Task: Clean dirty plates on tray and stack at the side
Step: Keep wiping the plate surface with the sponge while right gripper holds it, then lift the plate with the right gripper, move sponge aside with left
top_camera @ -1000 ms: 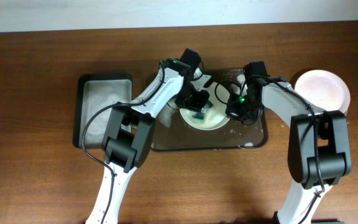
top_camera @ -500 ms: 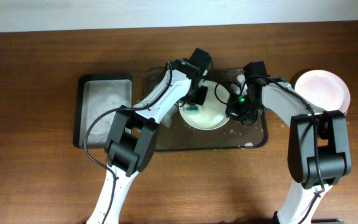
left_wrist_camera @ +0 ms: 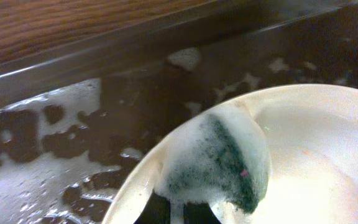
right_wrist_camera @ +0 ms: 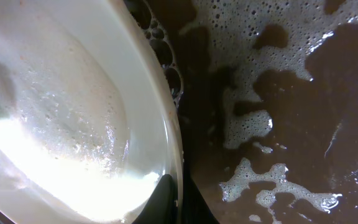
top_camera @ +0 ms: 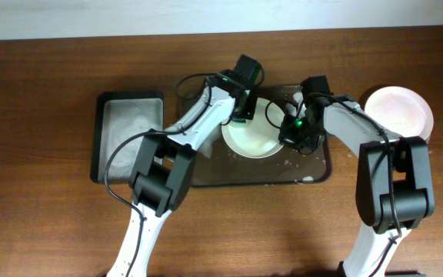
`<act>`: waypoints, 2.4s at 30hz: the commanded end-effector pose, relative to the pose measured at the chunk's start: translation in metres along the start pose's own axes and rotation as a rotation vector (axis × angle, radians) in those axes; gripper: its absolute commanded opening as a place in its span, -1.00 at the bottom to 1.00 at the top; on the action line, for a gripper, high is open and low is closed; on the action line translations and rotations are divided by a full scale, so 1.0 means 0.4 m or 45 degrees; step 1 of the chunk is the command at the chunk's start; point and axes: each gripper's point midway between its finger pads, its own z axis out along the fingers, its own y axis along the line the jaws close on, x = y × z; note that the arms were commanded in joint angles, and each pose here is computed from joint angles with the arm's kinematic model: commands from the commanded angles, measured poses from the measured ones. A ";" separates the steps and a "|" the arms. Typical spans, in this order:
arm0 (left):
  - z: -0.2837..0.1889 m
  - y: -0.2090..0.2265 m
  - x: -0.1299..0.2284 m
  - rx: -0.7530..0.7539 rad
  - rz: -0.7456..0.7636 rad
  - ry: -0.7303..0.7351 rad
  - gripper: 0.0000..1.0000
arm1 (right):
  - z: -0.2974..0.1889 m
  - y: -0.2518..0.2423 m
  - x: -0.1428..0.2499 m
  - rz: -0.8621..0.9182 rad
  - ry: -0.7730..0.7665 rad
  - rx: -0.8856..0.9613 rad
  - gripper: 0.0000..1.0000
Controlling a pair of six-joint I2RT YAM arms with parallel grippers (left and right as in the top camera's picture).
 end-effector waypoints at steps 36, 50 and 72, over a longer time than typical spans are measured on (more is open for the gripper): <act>0.029 0.144 0.076 -0.121 -0.103 0.214 -0.99 | 0.049 -0.061 0.042 -0.009 0.074 0.115 -0.92; -0.312 0.175 0.013 -0.041 -0.134 0.308 -0.99 | 0.021 -0.047 0.027 -0.112 0.032 0.097 -0.91; -0.125 0.177 0.133 0.093 -0.165 0.508 -0.99 | -0.564 -0.044 0.016 -0.239 -1.062 1.180 -0.92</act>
